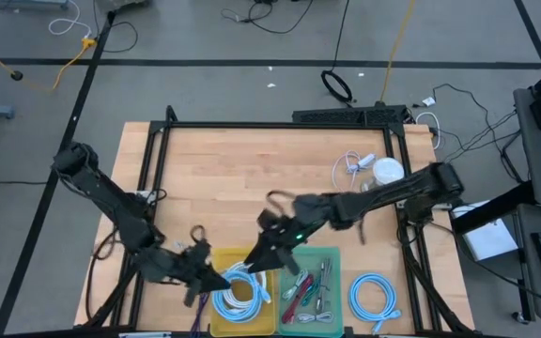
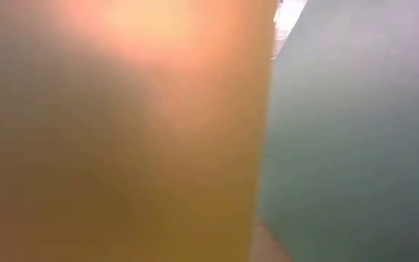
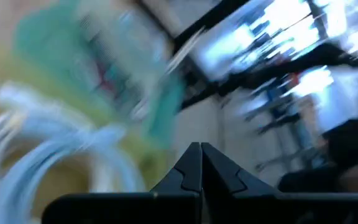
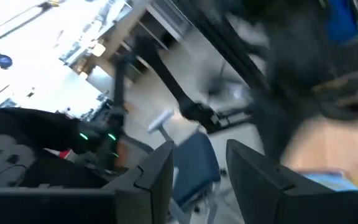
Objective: Pick & Place USB Port
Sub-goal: Put the top large blue charger into the yellow bin
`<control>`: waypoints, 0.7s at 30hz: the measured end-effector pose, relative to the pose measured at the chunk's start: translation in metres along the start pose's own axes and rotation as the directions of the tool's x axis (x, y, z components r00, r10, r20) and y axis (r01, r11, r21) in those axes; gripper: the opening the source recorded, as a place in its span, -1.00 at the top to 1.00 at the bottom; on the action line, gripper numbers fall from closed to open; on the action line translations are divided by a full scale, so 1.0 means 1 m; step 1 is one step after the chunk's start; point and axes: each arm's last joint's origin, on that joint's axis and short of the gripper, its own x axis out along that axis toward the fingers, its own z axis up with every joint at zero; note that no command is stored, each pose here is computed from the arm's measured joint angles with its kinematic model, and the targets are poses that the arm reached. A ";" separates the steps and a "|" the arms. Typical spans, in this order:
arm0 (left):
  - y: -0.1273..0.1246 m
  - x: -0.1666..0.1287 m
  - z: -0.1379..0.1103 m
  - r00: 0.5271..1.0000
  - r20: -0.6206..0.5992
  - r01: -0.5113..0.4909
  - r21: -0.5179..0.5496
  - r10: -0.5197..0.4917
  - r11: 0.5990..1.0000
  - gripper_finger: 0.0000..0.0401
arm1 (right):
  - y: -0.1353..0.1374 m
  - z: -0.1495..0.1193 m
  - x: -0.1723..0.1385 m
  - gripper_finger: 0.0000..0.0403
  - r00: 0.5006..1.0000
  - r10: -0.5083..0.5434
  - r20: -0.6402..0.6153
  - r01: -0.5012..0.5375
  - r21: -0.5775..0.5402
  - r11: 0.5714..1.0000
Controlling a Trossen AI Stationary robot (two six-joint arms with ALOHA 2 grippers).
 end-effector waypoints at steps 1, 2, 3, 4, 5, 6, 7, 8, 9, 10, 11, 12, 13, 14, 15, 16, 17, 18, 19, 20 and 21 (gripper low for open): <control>0.007 0.005 -0.003 0.998 -0.050 -0.037 -0.009 0.037 0.999 0.99 | 0.009 0.005 -0.007 0.33 1.000 0.013 0.018 -0.012 -0.024 1.000; 0.014 0.012 -0.007 0.993 -0.104 -0.066 -0.018 0.064 0.998 0.99 | 0.017 0.009 -0.013 0.34 0.999 0.026 0.037 -0.024 -0.053 0.998; 0.021 0.019 -0.010 0.984 -0.159 -0.082 -0.024 0.077 0.996 0.99 | 0.025 0.014 -0.020 0.35 0.998 0.034 0.060 -0.029 -0.078 0.997; 0.027 0.027 -0.013 0.974 -0.209 -0.091 -0.028 0.083 0.995 1.00 | 0.033 0.018 -0.027 0.36 0.996 0.034 0.085 -0.025 -0.101 0.995; 0.033 0.035 -0.016 0.965 -0.251 -0.091 -0.034 0.079 0.995 1.00 | 0.041 0.020 -0.033 0.38 0.993 0.033 0.111 -0.019 -0.124 0.992; 0.037 0.043 -0.017 0.959 -0.278 -0.069 -0.040 0.055 0.997 1.00 | 0.048 0.023 -0.039 0.39 0.990 0.023 0.138 -0.003 -0.148 0.989; 0.040 0.052 -0.018 0.955 -0.295 -0.031 -0.052 0.015 0.998 1.00 | 0.054 0.024 -0.045 0.40 0.987 0.003 0.159 0.024 -0.168 0.985; 0.043 0.060 -0.017 0.952 -0.305 0.008 -0.064 -0.027 0.998 1.00 | 0.059 0.025 -0.050 0.41 0.984 -0.022 0.177 0.056 -0.190 0.980; 0.045 0.068 -0.017 0.948 -0.311 0.047 -0.075 -0.068 0.996 1.00 | 0.063 0.024 -0.053 0.42 0.982 -0.045 0.186 0.084 -0.205 0.975; 0.049 0.074 -0.017 0.945 -0.312 0.075 -0.079 -0.097 0.994 1.00 | 0.065 0.023 -0.056 0.44 0.978 -0.081 0.191 0.123 -0.219 0.968; 0.053 0.081 -0.017 0.942 -0.314 0.097 -0.084 -0.119 0.992 1.00 | 0.067 0.020 -0.059 0.45 0.976 -0.116 0.186 0.158 -0.227 0.961; 0.057 0.086 -0.016 0.940 -0.311 0.117 -0.091 -0.140 0.989 1.00 | 0.069 0.018 -0.061 0.46 0.972 -0.151 0.180 0.192 -0.233 0.953; 0.062 0.091 -0.014 0.940 -0.308 0.121 -0.096 -0.145 0.988 1.00 | 0.069 0.015 -0.061 0.47 0.968 -0.182 0.174 0.220 -0.232 0.948; 0.068 0.095 -0.013 0.941 -0.310 0.113 -0.098 -0.138 0.989 1.00 | 0.068 0.013 -0.061 0.48 0.965 -0.203 0.168 0.239 -0.231 0.943; 0.074 0.099 -0.012 0.940 -0.319 0.098 -0.099 -0.125 0.990 1.00 | 0.068 0.010 -0.060 0.49 0.962 -0.221 0.158 0.254 -0.229 0.940; 0.081 0.102 -0.012 0.938 -0.328 0.080 -0.103 -0.110 0.992 1.00 | 0.068 0.007 -0.059 0.50 0.963 -0.230 0.144 0.258 -0.228 0.939; 0.086 0.106 -0.011 0.938 -0.331 0.065 -0.111 -0.099 0.992 1.00 | 0.068 0.004 -0.058 0.50 0.964 -0.229 0.135 0.255 -0.226 0.940; 0.091 0.109 -0.010 0.940 -0.329 0.051 -0.125 -0.090 0.991 1.00 | 0.068 0.001 -0.057 0.51 0.965 -0.228 0.127 0.252 -0.220 0.942; 0.095 0.111 -0.009 0.939 -0.334 0.036 -0.136 -0.080 0.990 1.00 | 0.067 -0.002 -0.056 0.51 0.966 -0.227 0.122 0.249 -0.216 0.944; 0.099 0.113 -0.010 0.938 -0.340 0.017 -0.144 -0.065 0.989 1.00 | 0.065 -0.005 -0.055 0.52 0.967 -0.223 0.120 0.244 -0.208 0.947; 0.103 0.114 -0.011 0.936 -0.348 -0.002 -0.149 -0.050 0.989 1.00 | 0.063 -0.008 -0.054 0.52 0.968 -0.221 0.118 0.241 -0.198 0.950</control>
